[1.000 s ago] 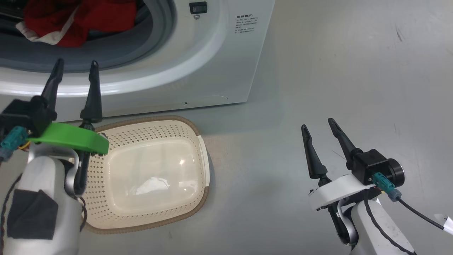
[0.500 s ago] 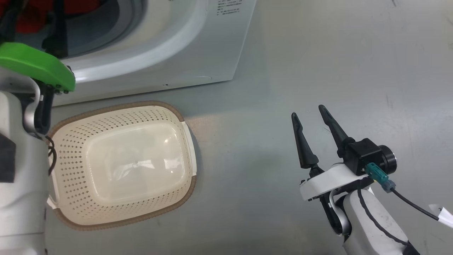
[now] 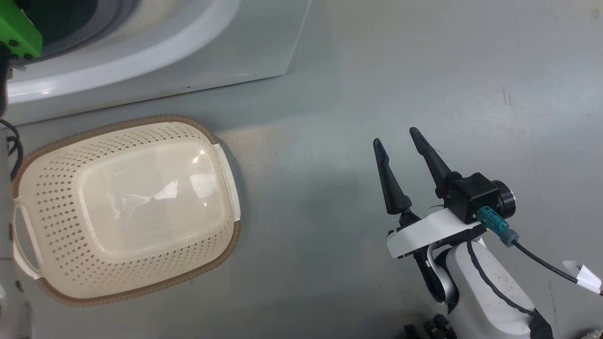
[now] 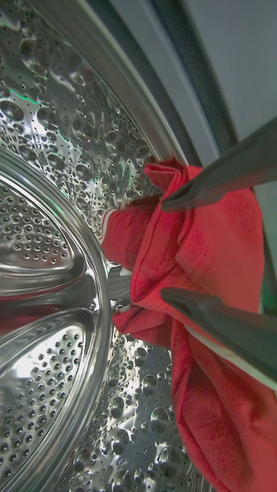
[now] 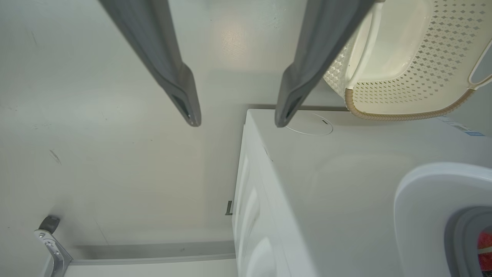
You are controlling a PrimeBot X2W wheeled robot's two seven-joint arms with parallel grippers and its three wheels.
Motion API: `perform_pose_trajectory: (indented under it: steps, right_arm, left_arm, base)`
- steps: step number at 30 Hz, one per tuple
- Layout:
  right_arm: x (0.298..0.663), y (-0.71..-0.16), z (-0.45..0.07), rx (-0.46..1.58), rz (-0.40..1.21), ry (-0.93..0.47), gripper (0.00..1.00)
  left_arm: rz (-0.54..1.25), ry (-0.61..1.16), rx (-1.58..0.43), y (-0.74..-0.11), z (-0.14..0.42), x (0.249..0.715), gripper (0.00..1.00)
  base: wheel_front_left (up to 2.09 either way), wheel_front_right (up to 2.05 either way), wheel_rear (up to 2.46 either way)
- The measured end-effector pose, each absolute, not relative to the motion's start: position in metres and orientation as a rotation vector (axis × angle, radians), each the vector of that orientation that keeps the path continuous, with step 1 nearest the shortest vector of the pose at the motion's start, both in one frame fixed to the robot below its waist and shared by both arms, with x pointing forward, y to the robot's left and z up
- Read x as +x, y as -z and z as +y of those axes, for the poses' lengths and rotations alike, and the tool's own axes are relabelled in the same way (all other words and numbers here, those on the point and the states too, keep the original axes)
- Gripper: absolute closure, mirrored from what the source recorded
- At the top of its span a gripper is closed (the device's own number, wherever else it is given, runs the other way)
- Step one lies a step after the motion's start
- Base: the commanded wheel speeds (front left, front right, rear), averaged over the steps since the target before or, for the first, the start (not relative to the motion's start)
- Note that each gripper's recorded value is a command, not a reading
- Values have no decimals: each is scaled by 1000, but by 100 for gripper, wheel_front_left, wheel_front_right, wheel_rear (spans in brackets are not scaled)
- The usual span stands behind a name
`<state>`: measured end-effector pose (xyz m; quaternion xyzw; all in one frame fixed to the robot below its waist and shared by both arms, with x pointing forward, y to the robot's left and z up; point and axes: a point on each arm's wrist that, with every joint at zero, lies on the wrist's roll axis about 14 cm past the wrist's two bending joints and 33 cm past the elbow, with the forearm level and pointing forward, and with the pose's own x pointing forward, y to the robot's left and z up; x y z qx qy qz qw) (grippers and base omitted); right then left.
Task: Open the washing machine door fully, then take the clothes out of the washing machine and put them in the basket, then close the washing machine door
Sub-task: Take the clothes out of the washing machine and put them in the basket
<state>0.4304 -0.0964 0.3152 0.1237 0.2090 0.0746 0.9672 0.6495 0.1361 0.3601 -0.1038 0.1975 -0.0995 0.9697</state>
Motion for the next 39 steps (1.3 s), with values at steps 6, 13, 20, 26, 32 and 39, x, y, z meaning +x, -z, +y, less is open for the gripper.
perform_pose_trajectory:
  steps: [6, 13, 20, 26, 32, 39]
  right_arm:
    - [428, -307, -101, 248, 444, -131, 0]
    - [424, -299, -107, 244, 470, -107, 0]
    - [427, -292, -111, 243, 482, -91, 0]
    - [427, -289, -111, 243, 490, -91, 0]
    - [435, -291, -113, 236, 472, -81, 0]
    - [439, -295, -108, 235, 460, -98, 0]
  left_arm:
    - [502, 193, -210, -332, 137, 653, 0]
    - [579, 158, -233, -313, 139, 661, 0]
    - [600, 149, -231, -300, 139, 667, 0]
    - [596, 148, -205, -297, 139, 669, 100]
    - [563, 161, -183, -300, 133, 667, 100]
    - [454, 175, -193, -325, 125, 667, 100]
  base:
    - [0, 0, 0]
    - [0, 0, 0]
    - [0, 0, 0]
    - [0, 0, 0]
    - [0, 0, 0]
    - [0, 0, 0]
